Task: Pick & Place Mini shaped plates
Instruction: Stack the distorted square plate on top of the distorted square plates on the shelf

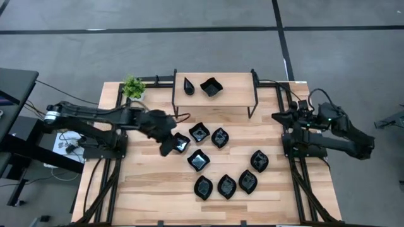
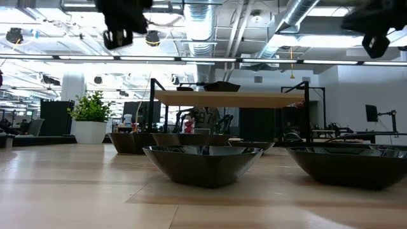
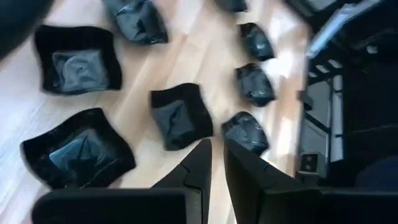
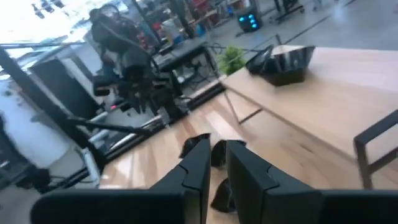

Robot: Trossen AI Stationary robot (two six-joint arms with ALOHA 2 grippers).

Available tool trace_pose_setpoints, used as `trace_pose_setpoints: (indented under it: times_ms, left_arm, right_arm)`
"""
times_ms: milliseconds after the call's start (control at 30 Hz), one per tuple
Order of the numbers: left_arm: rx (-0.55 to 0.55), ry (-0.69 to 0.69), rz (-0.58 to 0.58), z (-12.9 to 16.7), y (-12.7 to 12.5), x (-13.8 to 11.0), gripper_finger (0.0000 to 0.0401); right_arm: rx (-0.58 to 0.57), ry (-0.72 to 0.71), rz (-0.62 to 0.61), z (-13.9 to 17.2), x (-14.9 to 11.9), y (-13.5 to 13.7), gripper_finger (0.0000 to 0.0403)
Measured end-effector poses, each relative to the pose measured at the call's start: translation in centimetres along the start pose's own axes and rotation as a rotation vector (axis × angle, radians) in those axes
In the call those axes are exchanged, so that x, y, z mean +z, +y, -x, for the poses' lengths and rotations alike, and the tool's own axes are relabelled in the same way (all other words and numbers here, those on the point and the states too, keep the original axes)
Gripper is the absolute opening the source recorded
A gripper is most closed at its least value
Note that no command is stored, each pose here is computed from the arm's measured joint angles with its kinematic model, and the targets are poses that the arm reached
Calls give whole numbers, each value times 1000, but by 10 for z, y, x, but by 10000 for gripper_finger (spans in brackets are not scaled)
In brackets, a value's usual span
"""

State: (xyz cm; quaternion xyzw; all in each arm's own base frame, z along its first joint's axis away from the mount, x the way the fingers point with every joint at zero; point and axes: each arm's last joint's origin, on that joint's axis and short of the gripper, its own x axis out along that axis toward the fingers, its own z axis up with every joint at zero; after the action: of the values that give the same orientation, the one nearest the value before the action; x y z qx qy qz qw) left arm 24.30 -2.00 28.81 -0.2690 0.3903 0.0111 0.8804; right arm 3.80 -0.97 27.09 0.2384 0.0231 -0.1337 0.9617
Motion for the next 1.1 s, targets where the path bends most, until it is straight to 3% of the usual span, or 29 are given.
trace_pose_setpoints:
  times_ms: [167,300,433,633,833,1100]
  left_arm:
    - [158,119,180,-14,36,3,44]
    - [228,151,255,-18,56,7,44]
    - [247,149,284,-19,65,10,44]
    - [252,194,221,-25,68,0,44]
    - [317,275,363,-38,83,-31,44]
    - [325,283,378,-41,87,-37,44]
  right_arm:
    - [8,-16,0,1,2,1,48]
    - [7,-15,0,2,1,1,48]
    - [9,-16,0,2,1,1,48]
    - [8,-16,0,2,1,1,48]
    - [8,-16,0,2,1,1,48]
    - [8,-16,0,2,1,1,48]
